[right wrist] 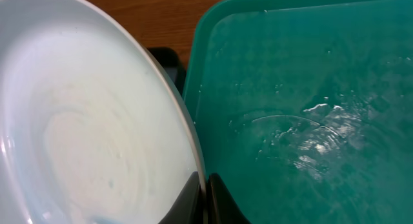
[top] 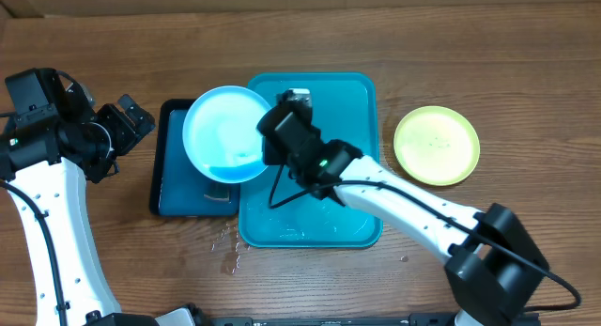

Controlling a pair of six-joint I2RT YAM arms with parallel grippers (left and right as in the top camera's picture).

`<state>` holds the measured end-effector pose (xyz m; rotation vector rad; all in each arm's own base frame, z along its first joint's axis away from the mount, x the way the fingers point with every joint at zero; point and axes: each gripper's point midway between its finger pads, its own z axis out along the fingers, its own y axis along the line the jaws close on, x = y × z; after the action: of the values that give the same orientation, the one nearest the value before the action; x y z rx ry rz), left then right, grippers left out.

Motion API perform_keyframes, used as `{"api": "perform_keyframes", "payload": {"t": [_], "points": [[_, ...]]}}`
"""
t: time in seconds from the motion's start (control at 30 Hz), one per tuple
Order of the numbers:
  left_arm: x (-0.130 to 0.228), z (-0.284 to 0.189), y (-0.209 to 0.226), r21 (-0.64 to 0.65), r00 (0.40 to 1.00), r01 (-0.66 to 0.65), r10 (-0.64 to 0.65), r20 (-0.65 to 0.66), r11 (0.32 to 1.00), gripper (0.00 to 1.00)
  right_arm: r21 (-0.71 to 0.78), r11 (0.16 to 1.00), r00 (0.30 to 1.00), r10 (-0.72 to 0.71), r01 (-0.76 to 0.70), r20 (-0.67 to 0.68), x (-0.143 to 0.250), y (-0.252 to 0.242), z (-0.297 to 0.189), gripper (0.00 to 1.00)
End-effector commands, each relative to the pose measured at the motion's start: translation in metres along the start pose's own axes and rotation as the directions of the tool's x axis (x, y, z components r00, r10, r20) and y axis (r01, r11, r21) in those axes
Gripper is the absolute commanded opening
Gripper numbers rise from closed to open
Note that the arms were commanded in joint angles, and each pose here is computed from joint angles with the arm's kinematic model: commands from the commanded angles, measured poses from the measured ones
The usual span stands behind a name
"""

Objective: Clean dirty plates on tray and stack at the side
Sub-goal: 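Swing the plate left and tilt it over the black water tray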

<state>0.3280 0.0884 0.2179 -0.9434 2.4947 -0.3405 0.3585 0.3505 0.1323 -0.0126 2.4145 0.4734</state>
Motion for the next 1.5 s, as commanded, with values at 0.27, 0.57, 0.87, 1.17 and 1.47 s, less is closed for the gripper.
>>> {"api": "perform_keyframes", "payload": {"t": [0.27, 0.57, 0.87, 1.17, 1.47], "points": [[-0.001, -0.001, 0.000, 0.000, 1.000, 0.013, -0.013, 0.006, 1.000, 1.00, 0.046, 0.995, 0.984, -0.098, 0.092, 0.147, -0.003, 0.020, 0.022, 0.04], [-0.001, -0.001, 0.000, 0.000, 1.000, 0.013, -0.013, 0.006, 1.000, 1.00, 0.146, 0.926, 0.875, -0.376, 0.347, 0.305, -0.043, 0.032, 0.009, 0.04], [-0.001, -0.001, 0.000, 0.000, 1.000, 0.013, -0.013, 0.006, 1.000, 1.00, 0.160, 0.885, 0.768, -0.461, 0.438, 0.445, -0.079, 0.059, -0.018, 0.04], [-0.001, -0.001, 0.000, 0.000, 1.000, 0.013, -0.013, 0.006, 1.000, 1.00, 0.227, 0.792, 0.576, -0.579, 0.567, 0.577, -0.103, 0.097, -0.050, 0.04], [-0.001, -0.001, 0.000, 0.000, 1.000, 0.013, -0.013, 0.006, 1.000, 1.00, 0.283, 0.818, 0.501, -0.541, 0.500, 0.676, -0.121, 0.112, -0.081, 0.04]]}}
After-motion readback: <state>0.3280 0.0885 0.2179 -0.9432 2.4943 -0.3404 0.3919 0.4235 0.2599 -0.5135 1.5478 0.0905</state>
